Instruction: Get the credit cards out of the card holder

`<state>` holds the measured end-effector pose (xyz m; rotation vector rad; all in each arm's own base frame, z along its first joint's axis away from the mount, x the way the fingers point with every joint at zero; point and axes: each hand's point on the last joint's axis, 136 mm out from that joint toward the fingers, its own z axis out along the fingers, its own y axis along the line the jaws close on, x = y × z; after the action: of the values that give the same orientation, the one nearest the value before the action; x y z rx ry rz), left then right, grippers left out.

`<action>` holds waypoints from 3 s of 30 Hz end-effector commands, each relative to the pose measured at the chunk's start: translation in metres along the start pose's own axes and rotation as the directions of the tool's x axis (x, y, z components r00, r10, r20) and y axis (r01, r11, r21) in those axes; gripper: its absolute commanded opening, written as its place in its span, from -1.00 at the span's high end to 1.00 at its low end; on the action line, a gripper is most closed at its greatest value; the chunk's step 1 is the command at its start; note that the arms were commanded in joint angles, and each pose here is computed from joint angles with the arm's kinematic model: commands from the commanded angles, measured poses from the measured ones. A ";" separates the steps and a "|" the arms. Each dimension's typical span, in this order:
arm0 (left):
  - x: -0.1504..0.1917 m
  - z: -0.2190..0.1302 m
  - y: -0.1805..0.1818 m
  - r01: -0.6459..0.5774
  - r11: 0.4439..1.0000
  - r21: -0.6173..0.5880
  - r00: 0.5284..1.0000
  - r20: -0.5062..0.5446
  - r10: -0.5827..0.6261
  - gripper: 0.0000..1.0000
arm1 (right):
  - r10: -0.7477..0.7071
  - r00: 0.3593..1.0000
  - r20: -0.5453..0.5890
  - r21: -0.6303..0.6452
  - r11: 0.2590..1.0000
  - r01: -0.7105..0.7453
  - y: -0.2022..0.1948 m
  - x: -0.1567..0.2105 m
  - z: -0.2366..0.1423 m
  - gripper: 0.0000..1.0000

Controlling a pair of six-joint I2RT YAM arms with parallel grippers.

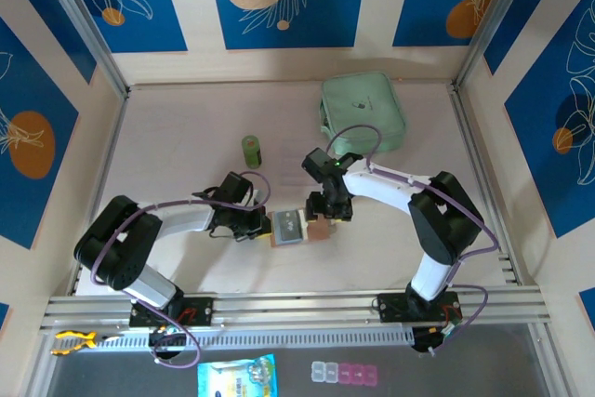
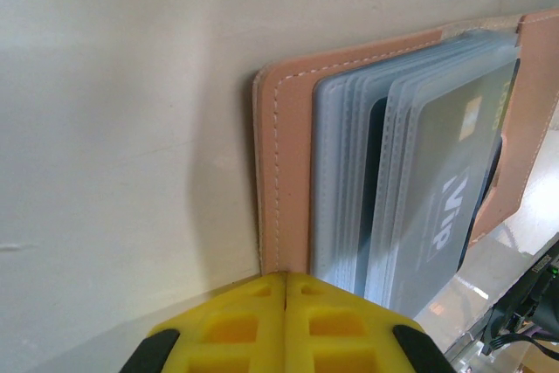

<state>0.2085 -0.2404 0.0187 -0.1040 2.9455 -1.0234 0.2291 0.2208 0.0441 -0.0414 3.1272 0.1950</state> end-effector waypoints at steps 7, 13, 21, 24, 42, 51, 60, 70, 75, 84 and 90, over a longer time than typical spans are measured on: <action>0.016 0.003 0.030 0.030 0.992 -0.120 0.999 -0.040 -0.035 1.00 | -0.052 0.998 -0.026 0.087 0.995 0.054 -0.012 -0.002 0.015 -0.43; 0.016 0.001 0.030 0.030 0.992 -0.126 0.999 -0.035 -0.034 1.00 | -0.086 0.996 -0.036 0.089 0.992 0.089 -0.009 -0.005 0.024 -0.54; 0.015 0.000 0.030 0.023 0.991 -0.129 0.999 -0.030 -0.028 1.00 | -0.100 0.993 -0.064 0.090 0.990 0.106 -0.010 -0.001 0.036 -0.61; 0.013 -0.003 0.027 0.015 0.992 -0.127 1.000 -0.019 -0.018 1.00 | -0.089 0.992 -0.092 0.091 0.991 0.097 -0.013 0.006 0.040 -0.62; -0.018 -0.028 -0.045 -0.102 0.994 0.034 0.992 0.078 0.099 0.89 | -0.014 0.999 -0.048 -0.009 1.000 0.013 0.012 0.007 -0.005 -0.50; -0.013 -0.019 -0.049 -0.088 0.995 0.046 0.994 0.065 0.085 0.89 | -0.013 1.000 0.005 -0.081 0.997 0.014 0.023 0.002 -0.034 -0.40; -0.006 -0.006 -0.054 -0.105 0.994 0.031 0.994 0.032 0.104 0.94 | -0.048 0.999 0.016 -0.293 0.955 0.050 0.062 0.001 -0.040 -0.25; -0.002 0.004 -0.045 -0.100 0.995 0.008 0.995 0.014 0.100 0.96 | -0.083 0.997 0.002 -0.381 0.921 0.077 0.083 0.000 -0.021 0.13; 0.000 0.006 -0.031 -0.092 0.994 -0.055 0.996 0.002 0.092 0.97 | -0.095 0.995 -0.019 -0.400 0.913 0.080 0.086 0.002 -0.011 0.23; 0.003 0.005 -0.008 -0.096 0.984 -0.153 0.995 -0.004 0.096 0.98 | -0.115 0.992 -0.054 -0.437 0.896 0.080 0.091 0.008 0.003 0.30; 0.002 0.004 -0.005 -0.100 0.980 -0.172 0.995 0.002 0.102 0.99 | -0.118 0.991 -0.065 -0.441 0.894 0.078 0.090 0.010 0.010 0.36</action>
<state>0.2137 -0.2614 0.0317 0.0371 2.9303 -0.8906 0.2243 0.3074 0.0505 -0.1833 3.0623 0.8757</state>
